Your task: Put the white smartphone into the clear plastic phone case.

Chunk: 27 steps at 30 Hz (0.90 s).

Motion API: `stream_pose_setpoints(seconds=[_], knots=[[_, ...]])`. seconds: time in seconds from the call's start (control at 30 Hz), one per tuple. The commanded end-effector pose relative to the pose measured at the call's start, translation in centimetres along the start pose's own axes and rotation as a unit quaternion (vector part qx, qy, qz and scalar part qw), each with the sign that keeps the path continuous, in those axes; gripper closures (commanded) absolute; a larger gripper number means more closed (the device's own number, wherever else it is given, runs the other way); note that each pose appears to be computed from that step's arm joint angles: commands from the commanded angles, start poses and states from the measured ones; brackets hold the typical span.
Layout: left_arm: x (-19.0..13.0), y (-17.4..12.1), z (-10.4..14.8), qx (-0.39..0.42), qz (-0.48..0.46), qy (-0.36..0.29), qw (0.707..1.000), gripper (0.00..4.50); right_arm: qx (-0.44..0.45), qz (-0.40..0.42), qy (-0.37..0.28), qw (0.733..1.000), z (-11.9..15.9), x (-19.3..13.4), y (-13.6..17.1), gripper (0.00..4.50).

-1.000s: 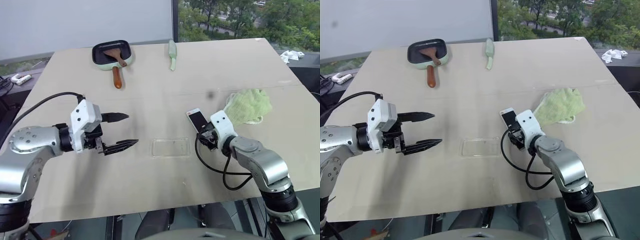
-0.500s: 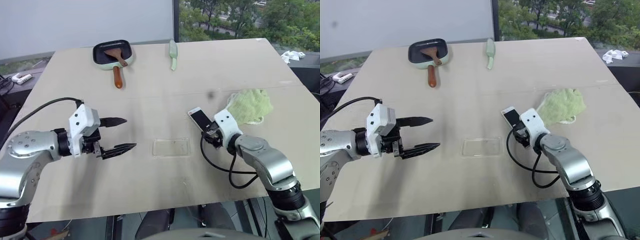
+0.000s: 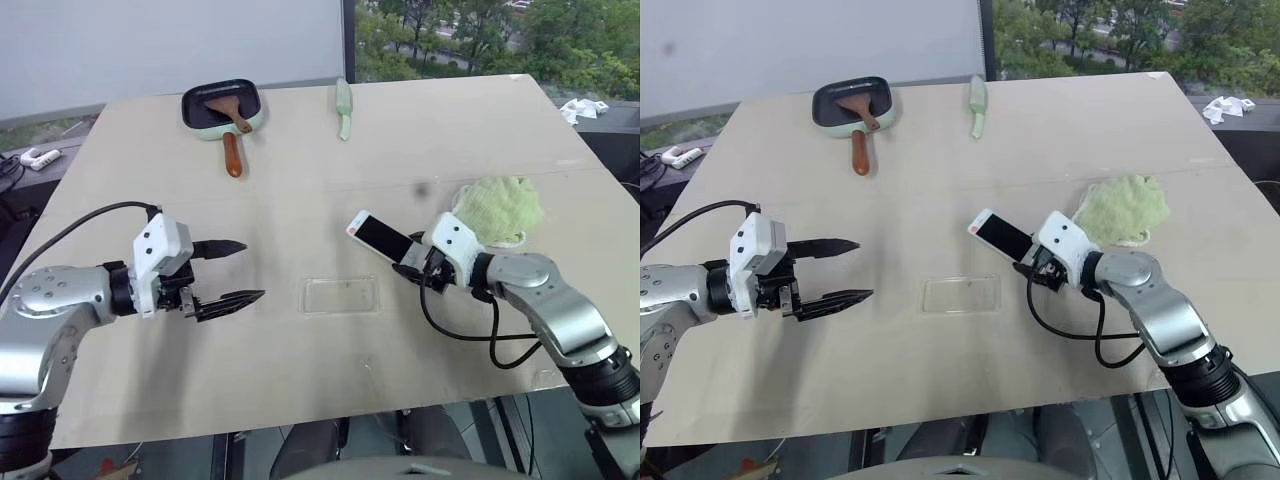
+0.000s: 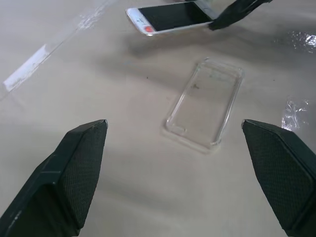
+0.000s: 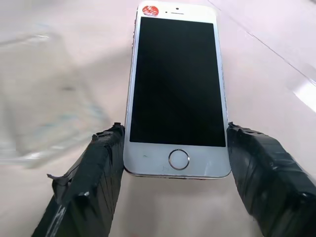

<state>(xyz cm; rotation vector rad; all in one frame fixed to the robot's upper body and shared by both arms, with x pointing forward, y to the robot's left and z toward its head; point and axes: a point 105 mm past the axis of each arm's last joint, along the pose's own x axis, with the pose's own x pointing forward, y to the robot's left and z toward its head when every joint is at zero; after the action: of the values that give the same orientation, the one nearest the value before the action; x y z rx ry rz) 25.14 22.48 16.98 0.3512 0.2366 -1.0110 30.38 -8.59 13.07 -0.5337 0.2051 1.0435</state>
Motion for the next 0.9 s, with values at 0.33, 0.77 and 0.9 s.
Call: stream_pose_setpoints(seconds=[0.33,0.77,0.9], knots=[[3.3,0.3,0.4,0.003,-0.063,-0.031,0.998,0.25,-0.122,0.132,0.030,0.983,0.7,-0.4,0.7,1.67],[6.6,1.1,0.5,0.041,-0.121,-0.049,0.991,4.43,-0.121,0.142,0.020,0.982,1.6,0.1,1.3,1.67],[6.4,1.3,0.4,0.045,-0.127,-0.048,0.990,4.43,-0.086,0.144,0.022,0.986,1.5,-0.1,1.2,1.67]])
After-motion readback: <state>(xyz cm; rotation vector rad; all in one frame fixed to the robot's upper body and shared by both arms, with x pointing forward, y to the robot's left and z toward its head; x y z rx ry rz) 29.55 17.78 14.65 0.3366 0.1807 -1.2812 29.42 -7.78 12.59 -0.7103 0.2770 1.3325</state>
